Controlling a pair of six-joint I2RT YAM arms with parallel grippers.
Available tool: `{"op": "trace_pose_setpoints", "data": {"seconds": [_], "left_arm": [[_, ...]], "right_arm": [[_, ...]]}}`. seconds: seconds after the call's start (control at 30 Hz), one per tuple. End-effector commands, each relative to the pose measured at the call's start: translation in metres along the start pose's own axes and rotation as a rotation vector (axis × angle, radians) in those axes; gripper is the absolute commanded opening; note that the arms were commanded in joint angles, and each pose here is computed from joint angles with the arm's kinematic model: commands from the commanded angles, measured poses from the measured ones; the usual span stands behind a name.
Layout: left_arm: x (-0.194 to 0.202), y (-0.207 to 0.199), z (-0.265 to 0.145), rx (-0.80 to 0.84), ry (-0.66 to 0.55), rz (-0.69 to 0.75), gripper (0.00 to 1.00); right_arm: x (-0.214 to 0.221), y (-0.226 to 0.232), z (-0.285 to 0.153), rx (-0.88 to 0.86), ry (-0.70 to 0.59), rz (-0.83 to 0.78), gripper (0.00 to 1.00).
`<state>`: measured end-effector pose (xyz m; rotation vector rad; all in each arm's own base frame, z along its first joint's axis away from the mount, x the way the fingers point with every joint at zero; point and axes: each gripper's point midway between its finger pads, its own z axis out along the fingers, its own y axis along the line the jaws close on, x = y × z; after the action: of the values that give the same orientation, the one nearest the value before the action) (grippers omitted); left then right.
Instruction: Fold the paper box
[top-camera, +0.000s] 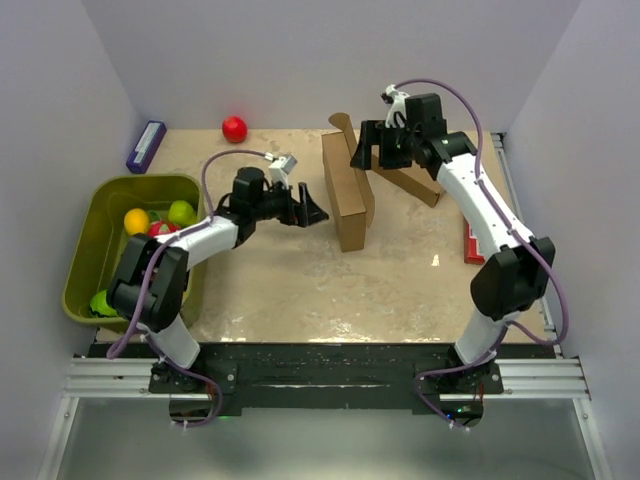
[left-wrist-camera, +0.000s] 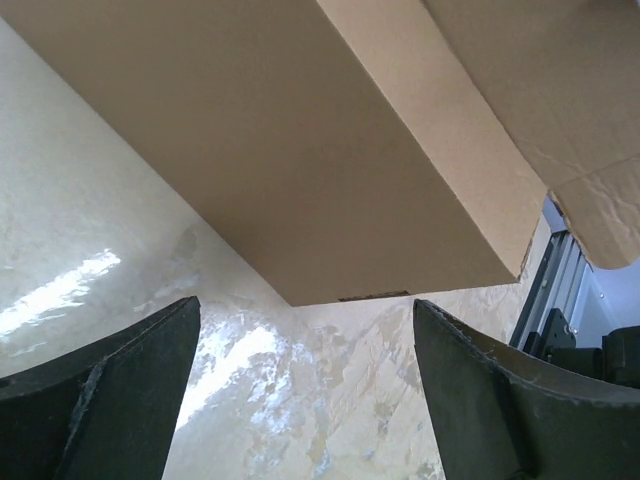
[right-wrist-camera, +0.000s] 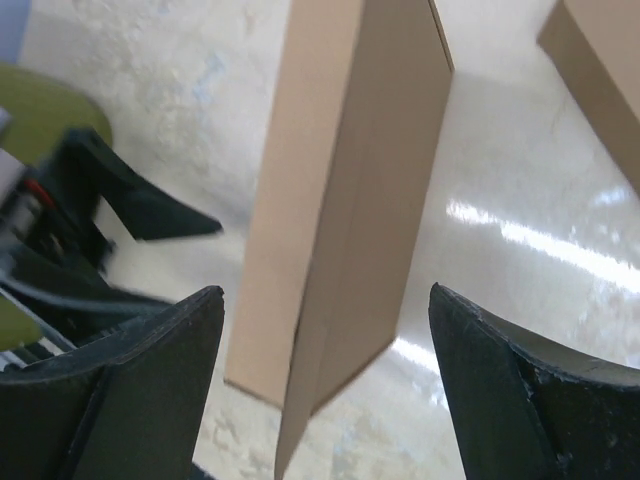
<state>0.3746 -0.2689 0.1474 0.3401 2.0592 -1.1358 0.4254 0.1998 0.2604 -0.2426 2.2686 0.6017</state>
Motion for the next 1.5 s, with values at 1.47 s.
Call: {"op": "trace_pose_setpoints", "data": {"seconds": [1.47], "left_arm": [[-0.010,-0.130,0.036,0.122,-0.050,0.430,1.00]], "right_arm": [[-0.064,-0.008,0.020,-0.239,-0.065,-0.136,0.94]]}}
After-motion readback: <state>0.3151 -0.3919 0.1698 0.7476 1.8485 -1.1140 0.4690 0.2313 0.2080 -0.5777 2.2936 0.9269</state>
